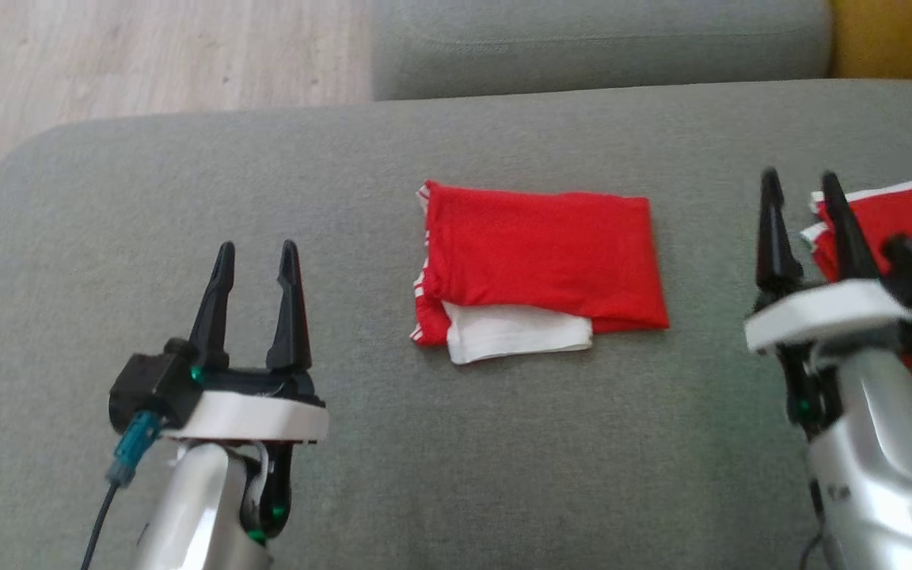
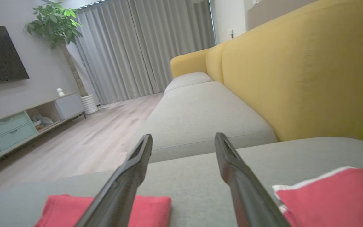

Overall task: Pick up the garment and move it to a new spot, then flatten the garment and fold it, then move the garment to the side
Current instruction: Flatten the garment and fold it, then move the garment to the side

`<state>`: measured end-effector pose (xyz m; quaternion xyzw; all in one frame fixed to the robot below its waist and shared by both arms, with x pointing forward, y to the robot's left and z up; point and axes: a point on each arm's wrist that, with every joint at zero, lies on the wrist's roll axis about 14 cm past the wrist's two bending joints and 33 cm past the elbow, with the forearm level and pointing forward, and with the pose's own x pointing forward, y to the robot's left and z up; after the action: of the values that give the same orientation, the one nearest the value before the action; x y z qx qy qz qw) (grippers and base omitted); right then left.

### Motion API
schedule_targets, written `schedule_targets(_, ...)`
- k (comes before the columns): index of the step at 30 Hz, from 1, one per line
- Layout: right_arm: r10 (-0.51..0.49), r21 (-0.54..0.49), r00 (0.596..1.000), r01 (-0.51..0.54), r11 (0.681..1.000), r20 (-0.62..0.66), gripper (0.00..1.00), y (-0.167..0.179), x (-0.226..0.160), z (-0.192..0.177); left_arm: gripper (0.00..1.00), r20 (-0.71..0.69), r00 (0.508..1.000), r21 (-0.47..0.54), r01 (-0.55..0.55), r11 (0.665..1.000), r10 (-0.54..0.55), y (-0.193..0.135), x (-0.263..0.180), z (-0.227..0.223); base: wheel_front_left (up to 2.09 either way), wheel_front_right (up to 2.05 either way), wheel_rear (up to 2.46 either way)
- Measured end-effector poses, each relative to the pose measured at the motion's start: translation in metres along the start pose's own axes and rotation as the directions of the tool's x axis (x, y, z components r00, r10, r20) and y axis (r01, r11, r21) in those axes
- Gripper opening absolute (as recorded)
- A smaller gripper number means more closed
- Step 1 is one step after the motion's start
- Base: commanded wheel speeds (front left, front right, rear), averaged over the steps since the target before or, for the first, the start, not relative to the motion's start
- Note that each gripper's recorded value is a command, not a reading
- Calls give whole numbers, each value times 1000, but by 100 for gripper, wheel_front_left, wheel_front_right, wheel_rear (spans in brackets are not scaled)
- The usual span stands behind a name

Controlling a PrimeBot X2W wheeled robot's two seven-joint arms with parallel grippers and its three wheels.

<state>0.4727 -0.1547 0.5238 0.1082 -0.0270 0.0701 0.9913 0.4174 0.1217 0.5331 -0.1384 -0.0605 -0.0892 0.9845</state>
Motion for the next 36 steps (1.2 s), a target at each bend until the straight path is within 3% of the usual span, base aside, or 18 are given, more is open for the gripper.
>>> schedule_targets(2,-65,-40,998,66,997,12,100,-23,-24,1,100,-6,1000,-7,7,1000,-7,-4,-2,-3,0,0,0)
schedule_targets(7,-99,-108,994,103,989,43,100,-33,-55,6,100,-37,999,-24,2,1000,-3,-5,-13,-13,0,0,0)
schedule_targets(15,-152,-70,988,150,986,-21,100,-38,-97,-23,100,-69,997,-40,-23,999,20,0,-26,-24,0,0,0)
schedule_targets(28,-125,-54,991,123,991,-38,100,-30,-81,-31,100,-90,996,-49,-24,999,19,1,-22,-33,0,0,0)
schedule_targets(36,-63,-53,987,55,997,-148,100,-14,-24,-54,100,-100,995,-44,-28,999,23,8,-2,-40,0,0,0)
